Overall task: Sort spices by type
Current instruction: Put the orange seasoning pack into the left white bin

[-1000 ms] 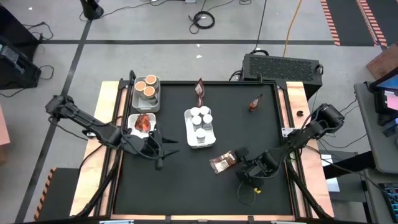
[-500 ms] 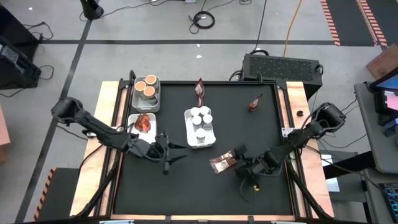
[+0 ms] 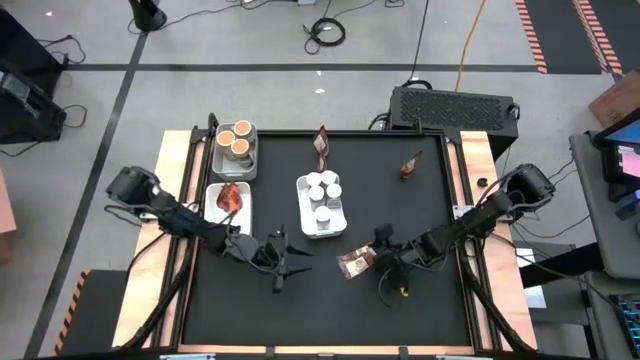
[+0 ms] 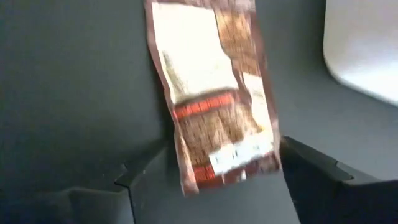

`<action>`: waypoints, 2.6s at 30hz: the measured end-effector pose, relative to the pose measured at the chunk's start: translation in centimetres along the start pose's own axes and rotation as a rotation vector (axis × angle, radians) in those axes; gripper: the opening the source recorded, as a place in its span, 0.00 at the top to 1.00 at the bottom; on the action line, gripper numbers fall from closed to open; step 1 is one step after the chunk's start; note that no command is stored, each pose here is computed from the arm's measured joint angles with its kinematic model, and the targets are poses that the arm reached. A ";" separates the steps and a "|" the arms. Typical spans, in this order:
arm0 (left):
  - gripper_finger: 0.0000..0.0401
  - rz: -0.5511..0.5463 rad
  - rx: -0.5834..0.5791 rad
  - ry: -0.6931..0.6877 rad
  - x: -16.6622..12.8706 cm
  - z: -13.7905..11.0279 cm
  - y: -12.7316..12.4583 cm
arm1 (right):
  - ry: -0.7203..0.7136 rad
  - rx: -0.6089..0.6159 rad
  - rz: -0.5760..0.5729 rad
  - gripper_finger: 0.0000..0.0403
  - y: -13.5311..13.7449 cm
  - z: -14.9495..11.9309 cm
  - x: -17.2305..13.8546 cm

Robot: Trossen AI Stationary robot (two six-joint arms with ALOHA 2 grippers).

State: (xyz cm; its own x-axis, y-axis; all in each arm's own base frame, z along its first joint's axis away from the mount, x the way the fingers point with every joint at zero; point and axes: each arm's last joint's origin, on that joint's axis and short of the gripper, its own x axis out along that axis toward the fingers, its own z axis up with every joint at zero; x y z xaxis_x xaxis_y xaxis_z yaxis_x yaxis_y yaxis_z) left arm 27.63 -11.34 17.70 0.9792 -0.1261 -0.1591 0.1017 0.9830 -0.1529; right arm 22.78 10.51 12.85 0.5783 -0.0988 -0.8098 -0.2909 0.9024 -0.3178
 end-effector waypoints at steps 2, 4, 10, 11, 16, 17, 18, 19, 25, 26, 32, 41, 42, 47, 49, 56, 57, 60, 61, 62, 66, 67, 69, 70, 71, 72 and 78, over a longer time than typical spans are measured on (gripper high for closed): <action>0.56 -0.006 0.005 -0.005 0.4 -0.6 0.0 | 0.005 0.027 0.005 0.40 -0.1 -0.4 0.2; 0.56 -0.004 0.003 -0.011 0.7 -1.0 0.1 | 0.006 0.055 0.017 0.47 -0.1 -0.6 0.3; 0.56 0.004 0.009 0.010 1.2 -2.0 0.2 | -0.004 0.083 0.037 0.73 0.0 -0.6 0.3; 0.56 0.005 0.009 0.012 1.2 -2.0 0.3 | -0.013 0.086 0.039 0.78 0.0 -0.5 0.3; 0.56 0.004 0.027 0.012 1.2 -2.0 0.4 | -0.055 0.097 0.048 0.97 -0.1 -0.1 0.1; 0.56 -0.002 0.032 0.014 1.2 -2.0 0.3 | -0.068 0.101 0.052 0.98 -0.1 0.0 0.0; 0.56 -0.011 0.035 0.015 1.2 -2.0 0.3 | -0.084 0.109 0.062 0.98 -0.1 0.2 -0.2; 0.56 -0.017 0.036 0.016 1.2 -2.0 0.3 | -0.105 0.121 0.082 0.98 -0.2 0.4 -0.4; 0.56 -0.100 0.065 0.027 1.3 -1.9 0.0 | -0.257 0.257 0.229 1.00 -0.5 1.9 -2.2; 0.56 -0.111 0.083 0.022 1.4 -1.8 -0.1 | -0.291 0.294 0.250 1.00 -0.6 2.2 -2.6; 0.56 -0.148 0.293 -0.061 1.9 -0.4 -1.0 | -0.416 0.485 0.303 1.00 -1.3 3.3 -4.6; 0.56 -0.128 0.557 -0.132 2.5 1.0 -1.7 | -0.523 0.565 0.366 1.00 -1.5 4.2 -5.9; 0.56 -0.123 0.555 -0.132 2.6 1.1 -1.6 | -0.531 0.566 0.367 1.00 -1.5 4.2 -5.9; 0.56 -0.119 0.550 -0.133 2.7 1.2 -1.5 | -0.573 0.560 0.355 1.00 -1.7 4.5 -6.1; 0.56 -0.121 0.550 -0.134 2.6 1.2 -1.5 | -0.599 0.557 0.351 1.00 -1.9 4.7 -6.2; 0.56 -0.118 0.553 -0.140 2.7 1.4 -1.5 | -0.632 0.582 0.291 1.00 -2.5 4.9 -6.2; 0.56 -0.116 0.552 -0.144 2.8 1.5 -1.5 | -0.634 0.584 0.289 1.00 -2.6 4.9 -6.1; 0.56 -0.104 0.547 -0.154 3.0 2.0 -1.3 | -0.647 0.585 0.289 1.00 -2.7 5.0 -6.2; 0.56 -0.100 0.542 -0.159 3.2 2.2 -1.2 | -0.659 0.584 0.290 1.00 -2.7 5.1 -6.3; 0.56 -0.094 0.540 -0.163 3.3 2.3 -1.1 | -0.675 0.585 0.291 1.00 -2.7 5.2 -6.4; 0.57 -0.083 0.536 -0.176 3.5 2.9 -1.1 | -0.687 0.587 0.293 1.00 -2.8 5.3 -6.5; 0.57 -0.083 0.536 -0.180 3.6 3.0 -1.1 | -0.686 0.587 0.293 1.00 -2.8 5.3 -6.5; 0.61 -0.083 0.536 -0.184 3.6 3.1 -1.1 | -0.687 0.587 0.295 1.00 -2.7 5.3 -6.5; 0.64 -0.083 0.536 -0.183 3.6 3.1 -1.1 | -0.687 0.587 0.296 1.00 -2.7 5.3 -6.5; 0.68 -0.083 0.537 -0.180 3.6 3.1 -1.1 | -0.687 0.586 0.296 1.00 -2.7 5.3 -6.5; 0.72 -0.083 0.538 -0.177 3.6 3.1 -1.1 | -0.687 0.587 0.297 1.00 -2.7 5.3 -6.5; 0.98 -0.085 0.543 -0.147 3.7 2.8 -1.1 | -0.724 0.572 0.294 1.00 -2.8 5.5 -6.7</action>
State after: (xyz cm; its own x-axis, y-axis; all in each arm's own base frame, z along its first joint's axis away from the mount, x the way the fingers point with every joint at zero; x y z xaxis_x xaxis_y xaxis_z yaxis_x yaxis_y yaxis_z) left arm 31.61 -12.49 20.01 0.9737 -0.2263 -0.0250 0.2193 0.9024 0.3708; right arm 23.95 10.97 21.89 0.9268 0.2729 -0.2581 -0.1946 0.9366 0.2915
